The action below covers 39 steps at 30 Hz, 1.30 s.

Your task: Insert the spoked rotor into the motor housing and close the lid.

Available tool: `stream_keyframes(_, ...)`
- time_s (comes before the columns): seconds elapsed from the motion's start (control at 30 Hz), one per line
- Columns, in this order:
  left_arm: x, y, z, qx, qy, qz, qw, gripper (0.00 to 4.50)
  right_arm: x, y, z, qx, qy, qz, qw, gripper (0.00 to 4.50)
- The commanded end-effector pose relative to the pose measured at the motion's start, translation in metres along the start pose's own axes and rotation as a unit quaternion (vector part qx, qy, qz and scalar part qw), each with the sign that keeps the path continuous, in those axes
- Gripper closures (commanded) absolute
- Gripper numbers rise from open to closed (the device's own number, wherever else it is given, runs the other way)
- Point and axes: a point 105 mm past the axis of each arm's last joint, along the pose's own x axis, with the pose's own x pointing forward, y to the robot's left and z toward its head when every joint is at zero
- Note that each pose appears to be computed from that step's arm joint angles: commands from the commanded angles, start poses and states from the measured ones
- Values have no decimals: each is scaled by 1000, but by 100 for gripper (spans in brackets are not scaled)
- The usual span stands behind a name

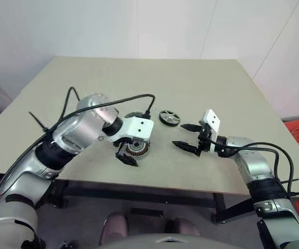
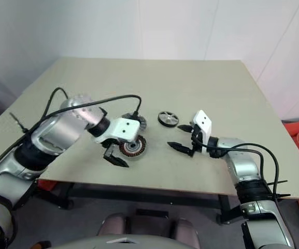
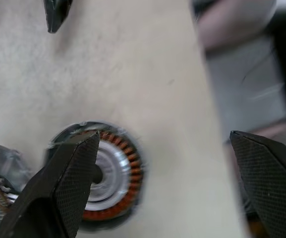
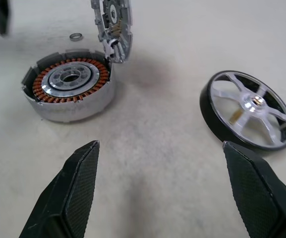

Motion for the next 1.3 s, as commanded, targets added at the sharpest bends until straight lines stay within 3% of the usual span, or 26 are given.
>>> stream_keyframes(0.03, -27, 1, -5, -65, -41, 67, 995, 3, -6, -6, 12, -17, -16, -11, 1000, 0)
stream_keyframes(0.23, -51, 6, -33, -149, -96, 202, 963, 3, -7, -5, 11, -18, -17, -8, 1000, 0)
stream_keyframes(0.33, -60, 7, -57, -181, -146, 304, 924, 3, -7, -3, 13, -25, -22, -1, 999, 0)
stream_keyframes(0.43, -60, 1, -77, -189, -170, 364, 896, 3, -6, -1, 14, -27, -24, 5, 999, 0)
stream_keyframes(0.57, -68, -2, -103, -225, -217, 448, 837, 3, -5, 1, 15, -28, -25, 14, 999, 0)
stream_keyframes(0.8, -73, 8, -141, -268, -228, 531, 771, 3, -2, 8, 20, -31, -37, 41, 998, 0)
stream_keyframes(0.97, -55, 11, -160, -316, -233, 523, 757, 3, -3, 11, 24, -38, -43, 48, 997, 0)
stream_keyframes(1.3, -23, 8, -183, -357, -214, 497, 762, 3, -5, 15, 29, -41, -44, 42, 997, 0)
